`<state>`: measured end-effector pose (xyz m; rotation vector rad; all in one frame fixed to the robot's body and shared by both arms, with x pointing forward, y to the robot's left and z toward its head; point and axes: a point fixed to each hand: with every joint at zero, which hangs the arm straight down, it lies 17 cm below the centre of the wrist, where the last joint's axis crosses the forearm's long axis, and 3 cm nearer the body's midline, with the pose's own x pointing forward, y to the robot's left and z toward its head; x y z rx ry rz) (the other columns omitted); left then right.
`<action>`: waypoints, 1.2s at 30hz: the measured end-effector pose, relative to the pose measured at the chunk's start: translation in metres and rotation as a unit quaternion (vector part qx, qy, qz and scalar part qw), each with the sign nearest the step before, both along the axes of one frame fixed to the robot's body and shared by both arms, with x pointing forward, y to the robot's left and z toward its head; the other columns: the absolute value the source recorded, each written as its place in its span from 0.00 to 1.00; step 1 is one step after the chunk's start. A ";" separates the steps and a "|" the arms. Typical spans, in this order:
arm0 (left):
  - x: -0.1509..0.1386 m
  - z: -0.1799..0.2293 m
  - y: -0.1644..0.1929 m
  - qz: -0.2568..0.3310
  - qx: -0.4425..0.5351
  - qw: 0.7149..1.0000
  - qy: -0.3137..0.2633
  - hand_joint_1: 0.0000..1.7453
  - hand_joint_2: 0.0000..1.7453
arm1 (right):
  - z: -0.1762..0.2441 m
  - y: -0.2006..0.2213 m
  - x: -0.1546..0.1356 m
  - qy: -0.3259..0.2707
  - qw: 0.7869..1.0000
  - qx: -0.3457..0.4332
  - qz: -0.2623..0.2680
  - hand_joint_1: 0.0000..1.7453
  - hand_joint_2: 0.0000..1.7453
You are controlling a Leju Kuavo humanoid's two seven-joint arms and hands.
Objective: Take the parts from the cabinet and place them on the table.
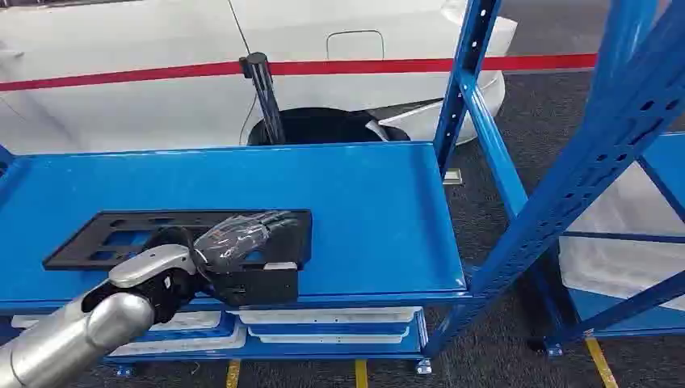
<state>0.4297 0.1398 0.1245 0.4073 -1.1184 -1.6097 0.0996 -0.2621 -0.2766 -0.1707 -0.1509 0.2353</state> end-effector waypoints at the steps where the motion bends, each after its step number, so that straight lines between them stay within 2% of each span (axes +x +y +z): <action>1: -0.001 -0.004 0.003 0.001 0.006 1.000 0.003 0.00 1.00 | 0.000 0.000 0.000 0.001 1.000 0.000 0.000 0.00 0.00; 13: -0.012 -0.039 0.039 0.030 0.052 0.998 0.032 0.00 1.00 | 0.000 0.000 -0.002 0.004 1.000 0.000 -0.002 0.00 0.00; 16: -0.008 -0.043 0.050 0.040 0.068 0.997 0.017 0.00 1.00 | 0.000 0.000 -0.002 0.004 1.000 0.000 -0.005 0.00 0.00; 23: 0.019 -0.037 0.087 0.076 0.125 0.987 -0.073 0.00 1.00 | 0.000 0.000 -0.002 0.005 1.000 0.001 -0.009 0.00 0.00; 24: 0.021 -0.037 0.091 0.080 0.130 0.985 -0.077 0.39 1.00 | 0.000 0.000 -0.002 0.005 1.000 0.001 -0.009 0.00 0.00; 25: 0.022 -0.038 0.095 0.084 0.133 0.984 -0.079 0.91 1.00 | 0.000 0.000 -0.002 0.005 1.000 0.001 -0.009 0.00 0.00; 26: 0.024 -0.039 0.099 0.089 0.135 0.983 -0.081 1.00 1.00 | 0.000 0.000 -0.002 0.005 1.000 0.001 -0.009 0.00 0.00; 36: 0.030 -0.040 0.117 0.123 0.114 0.983 -0.073 1.00 1.00 | 0.000 0.000 -0.003 0.009 1.000 0.002 -0.009 0.00 0.00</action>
